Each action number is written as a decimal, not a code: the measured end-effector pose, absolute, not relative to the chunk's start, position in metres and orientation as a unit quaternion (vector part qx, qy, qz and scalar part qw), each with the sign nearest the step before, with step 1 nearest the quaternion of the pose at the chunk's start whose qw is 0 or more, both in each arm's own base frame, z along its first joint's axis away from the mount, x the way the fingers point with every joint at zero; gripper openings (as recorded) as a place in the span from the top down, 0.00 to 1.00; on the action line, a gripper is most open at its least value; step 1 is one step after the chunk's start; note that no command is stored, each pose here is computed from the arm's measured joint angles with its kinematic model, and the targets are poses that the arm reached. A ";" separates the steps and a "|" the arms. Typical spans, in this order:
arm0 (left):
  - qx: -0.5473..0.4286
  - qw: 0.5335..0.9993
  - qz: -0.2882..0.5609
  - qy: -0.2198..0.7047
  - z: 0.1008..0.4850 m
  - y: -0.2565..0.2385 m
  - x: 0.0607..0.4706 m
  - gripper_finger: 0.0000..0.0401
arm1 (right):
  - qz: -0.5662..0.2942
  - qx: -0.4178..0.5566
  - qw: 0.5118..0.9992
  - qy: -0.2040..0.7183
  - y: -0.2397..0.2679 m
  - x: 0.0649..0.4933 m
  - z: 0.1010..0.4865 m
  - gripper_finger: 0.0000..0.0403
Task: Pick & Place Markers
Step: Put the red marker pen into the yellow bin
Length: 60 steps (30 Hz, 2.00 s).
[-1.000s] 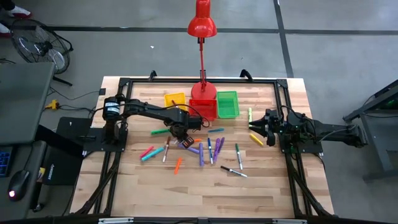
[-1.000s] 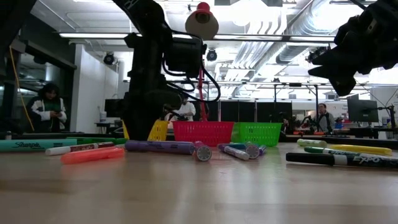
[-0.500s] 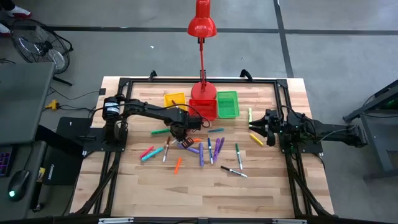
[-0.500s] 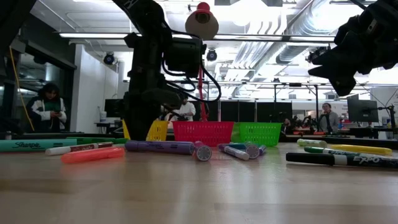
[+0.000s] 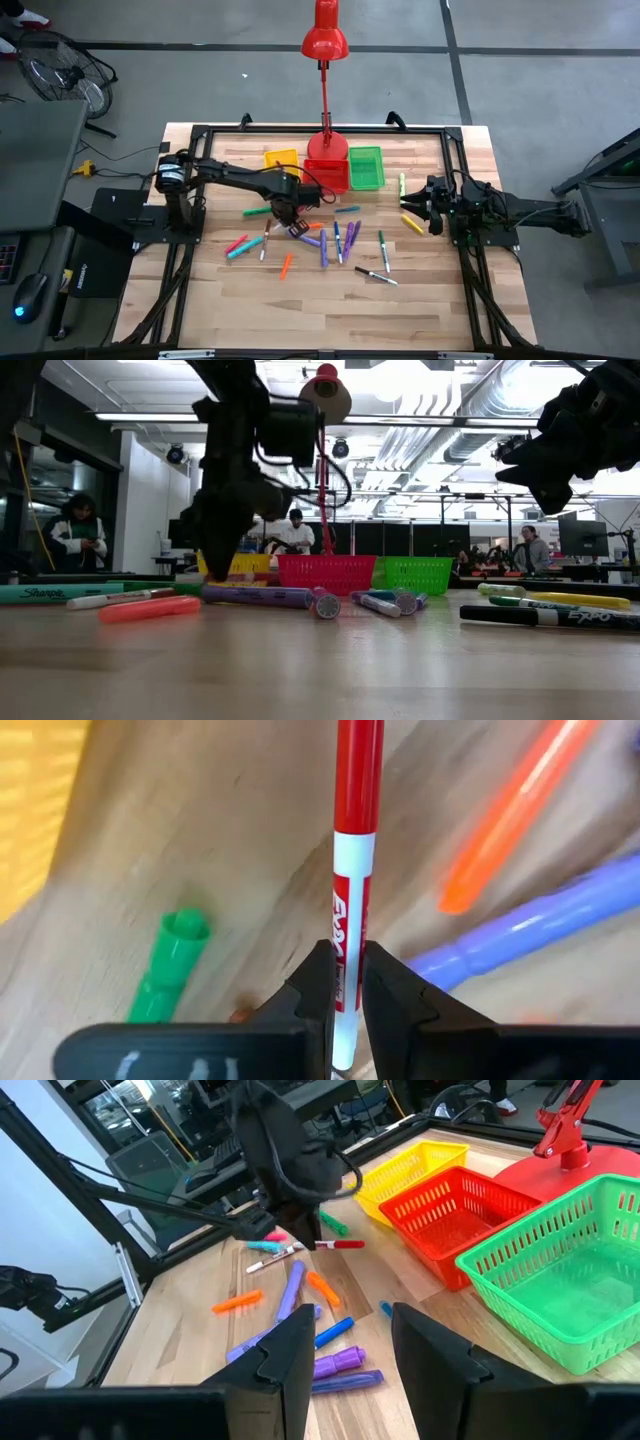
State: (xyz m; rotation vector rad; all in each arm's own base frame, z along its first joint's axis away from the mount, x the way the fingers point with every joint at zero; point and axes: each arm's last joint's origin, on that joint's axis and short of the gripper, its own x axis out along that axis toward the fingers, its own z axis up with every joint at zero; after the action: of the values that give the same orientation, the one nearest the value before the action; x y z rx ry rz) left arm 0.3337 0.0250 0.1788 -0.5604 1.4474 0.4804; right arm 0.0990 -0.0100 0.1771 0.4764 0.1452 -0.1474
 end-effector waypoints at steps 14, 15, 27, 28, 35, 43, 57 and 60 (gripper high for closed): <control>-0.222 0.754 0.244 0.567 0.239 0.030 0.311 0.92 | -0.073 0.236 0.966 0.073 -0.010 0.099 0.177 0.69; -0.230 0.754 0.251 0.561 0.243 0.032 0.308 0.92 | -0.073 0.236 0.966 0.073 -0.010 0.099 0.177 0.69; -0.317 0.743 0.360 0.467 0.271 0.067 0.287 0.92 | -0.073 0.236 0.966 0.073 -0.010 0.099 0.177 0.69; -0.327 0.738 0.371 0.460 0.271 0.070 0.286 0.92 | -0.073 0.236 0.966 0.073 -0.010 0.099 0.177 0.69; -0.394 0.697 0.431 0.416 0.272 0.095 0.280 0.92 | -0.073 0.236 0.966 0.073 -0.010 0.099 0.177 0.69; -0.516 0.633 0.472 0.331 0.254 0.115 0.276 0.92 | -0.073 0.236 0.966 0.073 -0.010 0.099 0.177 0.69; -0.650 0.497 0.544 0.186 0.224 0.130 0.267 0.92 | -0.073 0.236 0.966 0.073 -0.010 0.099 0.177 0.69; -0.659 0.486 0.548 0.173 0.223 0.132 0.268 0.92 | -0.073 0.236 0.966 0.073 -0.010 0.099 0.177 0.69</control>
State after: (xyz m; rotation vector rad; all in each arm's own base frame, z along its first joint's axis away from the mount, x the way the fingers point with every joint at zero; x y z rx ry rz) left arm 0.2678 0.1324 0.2227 -1.6032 0.4220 1.3329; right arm 0.0989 -0.0100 0.1768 0.4764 0.1485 -0.1482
